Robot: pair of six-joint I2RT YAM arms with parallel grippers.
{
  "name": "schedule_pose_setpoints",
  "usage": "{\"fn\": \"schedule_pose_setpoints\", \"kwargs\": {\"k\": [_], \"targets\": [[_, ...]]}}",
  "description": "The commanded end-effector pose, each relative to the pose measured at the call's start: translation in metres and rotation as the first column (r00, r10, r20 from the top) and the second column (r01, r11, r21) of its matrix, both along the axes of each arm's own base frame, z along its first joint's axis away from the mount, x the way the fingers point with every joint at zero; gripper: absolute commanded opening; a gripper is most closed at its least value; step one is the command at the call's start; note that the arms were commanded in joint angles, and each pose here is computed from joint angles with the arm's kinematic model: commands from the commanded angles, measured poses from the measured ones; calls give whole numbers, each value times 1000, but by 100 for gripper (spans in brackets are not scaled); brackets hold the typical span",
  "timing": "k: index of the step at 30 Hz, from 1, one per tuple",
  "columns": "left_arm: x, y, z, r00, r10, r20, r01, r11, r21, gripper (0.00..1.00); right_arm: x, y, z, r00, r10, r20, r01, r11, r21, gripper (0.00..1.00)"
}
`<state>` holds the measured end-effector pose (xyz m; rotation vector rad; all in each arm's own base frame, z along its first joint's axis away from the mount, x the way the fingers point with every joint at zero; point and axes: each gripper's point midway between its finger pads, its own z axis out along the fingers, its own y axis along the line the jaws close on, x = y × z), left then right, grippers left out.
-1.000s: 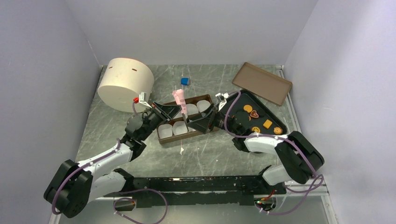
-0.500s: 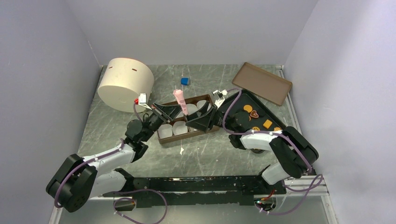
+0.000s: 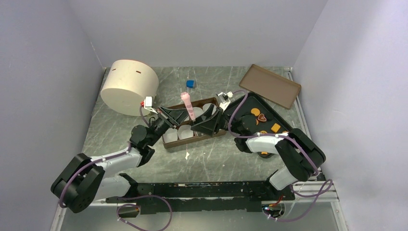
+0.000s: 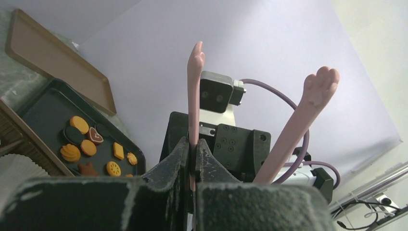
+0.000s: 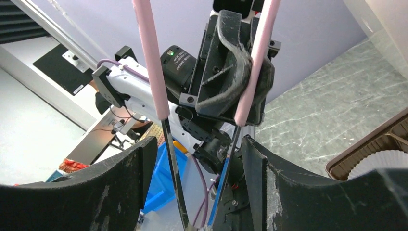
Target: Pack the cookies
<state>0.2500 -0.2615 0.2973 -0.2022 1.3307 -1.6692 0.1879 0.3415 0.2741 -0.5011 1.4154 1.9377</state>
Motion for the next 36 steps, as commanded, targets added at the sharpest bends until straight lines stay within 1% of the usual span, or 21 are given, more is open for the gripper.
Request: {"fn": "schedule_pose_setpoints", "kwargs": {"k": [1,7,15,20,21,26,31,33,36], "targets": [[-14,-4,27,992,-46,119,53,997,-53,5,-9,-2,32,993,21,114,-28,997,69,68],[-21,-9,33,983,-81,164,94,993,-77,5,-13,-2,36,991,30,130,-40,997,72,65],[-24,-12,36,975,-95,201,110,992,-68,5,-15,-4,34,988,20,153,-29,998,56,54],[-20,-13,31,978,-80,194,90,995,-41,5,-14,-6,33,984,-2,176,-6,999,42,45],[-19,-13,30,979,-75,191,82,996,-32,7,-13,-6,32,984,-7,180,1,999,34,44],[-14,-7,25,984,-20,178,18,1000,15,27,-11,-6,30,978,-30,208,32,999,-3,41],[-10,0,20,985,30,171,-38,998,46,36,-8,-7,29,972,-60,228,69,997,-30,40],[-8,3,17,986,48,161,-57,997,53,42,-6,-7,27,970,-70,233,83,995,-46,39],[-4,11,9,988,81,134,-90,994,63,49,-2,-7,24,965,-90,246,112,991,-78,39]]}}
